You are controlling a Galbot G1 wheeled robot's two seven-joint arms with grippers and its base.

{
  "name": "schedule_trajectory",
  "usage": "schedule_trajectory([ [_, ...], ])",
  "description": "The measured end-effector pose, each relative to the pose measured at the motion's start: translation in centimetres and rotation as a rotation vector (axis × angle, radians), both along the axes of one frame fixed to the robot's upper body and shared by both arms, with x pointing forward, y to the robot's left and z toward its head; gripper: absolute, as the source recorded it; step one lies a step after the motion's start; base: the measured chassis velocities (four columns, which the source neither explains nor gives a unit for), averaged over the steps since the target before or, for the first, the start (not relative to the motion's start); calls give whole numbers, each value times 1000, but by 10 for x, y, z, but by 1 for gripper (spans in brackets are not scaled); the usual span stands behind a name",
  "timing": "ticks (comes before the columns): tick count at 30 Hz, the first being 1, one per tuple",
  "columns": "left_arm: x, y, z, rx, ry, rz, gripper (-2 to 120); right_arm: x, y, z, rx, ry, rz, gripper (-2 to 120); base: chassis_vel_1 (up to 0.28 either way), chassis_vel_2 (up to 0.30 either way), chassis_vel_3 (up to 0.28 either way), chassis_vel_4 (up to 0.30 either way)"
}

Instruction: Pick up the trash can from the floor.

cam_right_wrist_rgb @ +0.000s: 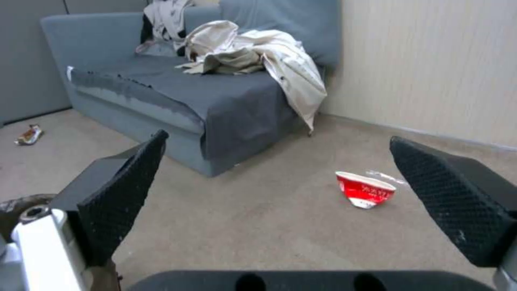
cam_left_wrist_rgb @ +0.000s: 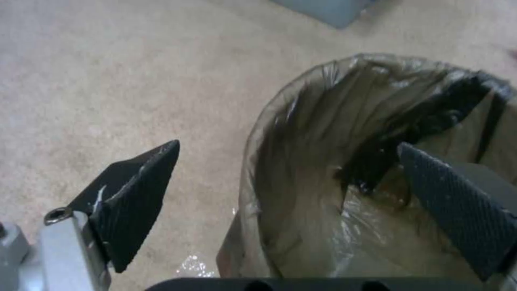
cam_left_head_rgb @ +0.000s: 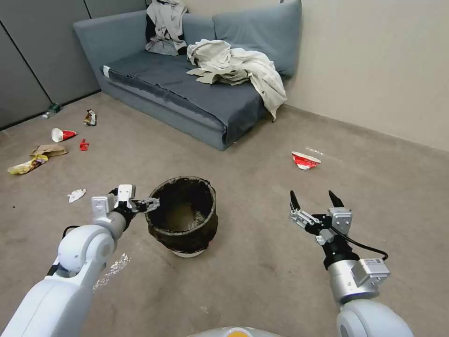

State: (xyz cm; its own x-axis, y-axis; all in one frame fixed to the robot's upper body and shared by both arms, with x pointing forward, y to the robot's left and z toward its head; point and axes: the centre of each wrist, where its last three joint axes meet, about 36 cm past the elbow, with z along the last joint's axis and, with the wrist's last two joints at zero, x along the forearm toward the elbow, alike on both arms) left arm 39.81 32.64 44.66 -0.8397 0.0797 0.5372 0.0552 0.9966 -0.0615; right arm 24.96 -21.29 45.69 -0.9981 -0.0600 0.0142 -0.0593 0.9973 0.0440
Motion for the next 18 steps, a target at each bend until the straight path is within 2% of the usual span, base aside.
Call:
schedule_trajectory([
  [10, 26, -1, -23, 27, 73, 1, 100, -2, 3, -3, -4, -1, 1, 100, 0, 0, 0, 0],
  [18, 49, -7, -31, 70, 93, -13, 100, -4, 4, -1, -1, -8, 2, 100, 0, 0, 0, 0],
])
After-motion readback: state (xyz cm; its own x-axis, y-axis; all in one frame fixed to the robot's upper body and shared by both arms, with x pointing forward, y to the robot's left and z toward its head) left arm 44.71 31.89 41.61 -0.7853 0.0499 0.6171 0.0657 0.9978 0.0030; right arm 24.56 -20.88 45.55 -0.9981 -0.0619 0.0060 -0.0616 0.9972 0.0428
